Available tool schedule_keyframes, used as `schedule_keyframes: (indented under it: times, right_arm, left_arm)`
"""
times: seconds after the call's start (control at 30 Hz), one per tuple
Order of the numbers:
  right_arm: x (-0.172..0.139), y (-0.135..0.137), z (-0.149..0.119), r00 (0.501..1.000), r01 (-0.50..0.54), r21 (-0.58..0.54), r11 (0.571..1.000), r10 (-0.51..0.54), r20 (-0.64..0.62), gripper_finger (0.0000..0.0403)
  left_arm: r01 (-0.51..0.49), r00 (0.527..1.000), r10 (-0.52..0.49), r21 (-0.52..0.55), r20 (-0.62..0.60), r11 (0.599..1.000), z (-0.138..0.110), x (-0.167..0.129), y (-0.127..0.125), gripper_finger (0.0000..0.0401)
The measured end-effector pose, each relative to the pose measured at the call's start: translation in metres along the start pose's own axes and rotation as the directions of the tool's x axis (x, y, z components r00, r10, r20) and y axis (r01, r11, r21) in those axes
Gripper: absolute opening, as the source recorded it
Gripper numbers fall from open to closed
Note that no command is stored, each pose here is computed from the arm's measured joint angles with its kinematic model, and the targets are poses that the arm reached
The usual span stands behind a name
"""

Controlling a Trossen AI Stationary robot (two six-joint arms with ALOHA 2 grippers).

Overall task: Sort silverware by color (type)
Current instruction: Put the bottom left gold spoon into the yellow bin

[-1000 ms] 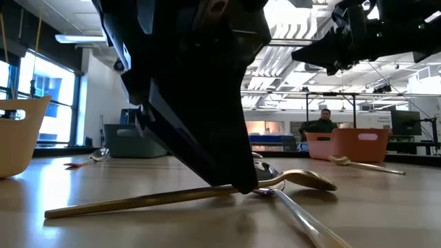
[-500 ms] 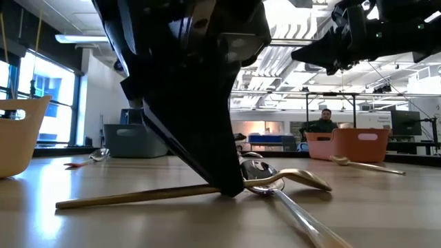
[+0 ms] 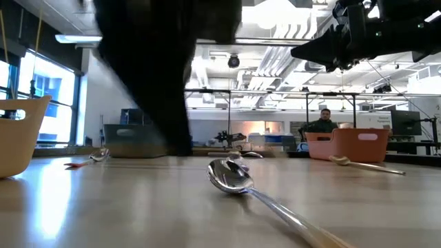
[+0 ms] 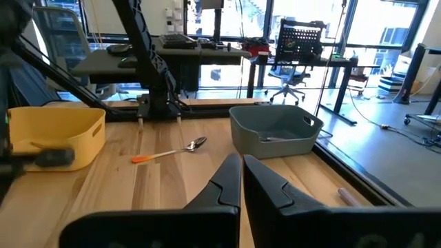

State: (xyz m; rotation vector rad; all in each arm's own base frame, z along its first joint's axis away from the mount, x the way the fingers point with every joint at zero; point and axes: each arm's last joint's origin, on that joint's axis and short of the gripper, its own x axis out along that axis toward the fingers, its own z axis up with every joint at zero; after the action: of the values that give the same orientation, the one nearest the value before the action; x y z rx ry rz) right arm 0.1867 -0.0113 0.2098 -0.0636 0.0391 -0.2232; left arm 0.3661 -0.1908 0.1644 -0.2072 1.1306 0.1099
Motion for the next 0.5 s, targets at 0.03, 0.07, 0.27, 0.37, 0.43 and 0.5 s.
schedule_keyframes:
  times: [0.03,0.07,0.27,0.37,0.43,0.5]
  right_arm:
    - [0.0,0.0,0.0,1.0,0.0,-0.001,1.0,0.0,0.002,0.0]
    - [0.0,0.0,0.0,1.0,0.001,-0.006,1.0,-0.001,0.003,0.0]
    - [0.0,0.0,0.0,1.0,0.001,-0.01,1.0,-0.001,0.003,0.0]
    - [0.0,0.0,0.0,1.0,0.001,-0.014,1.0,-0.001,0.003,0.0]
    - [0.0,0.0,0.0,1.0,0.001,-0.014,1.0,-0.001,0.003,0.0]
    - [0.0,0.0,0.0,1.0,0.001,-0.005,1.0,-0.001,0.001,0.0]
  left_arm:
    - [0.002,1.0,-0.002,-0.001,0.007,1.0,0.003,-0.007,0.002,0.0005]
    - [0.0,1.0,0.0,-0.002,0.009,1.0,0.004,-0.015,0.003,0.0005]
    - [0.011,1.0,-0.009,-0.087,0.03,0.996,0.005,-0.071,0.012,0.0005]
    - [0.0,1.0,0.003,-0.168,0.02,0.986,-0.007,-0.101,0.011,0.0004]
    - [-0.01,0.999,0.019,-0.243,0.036,0.97,-0.017,-0.123,0.009,0.0004]
    - [-0.014,0.999,0.023,-0.324,0.026,0.946,-0.03,-0.142,0.007,0.0004]
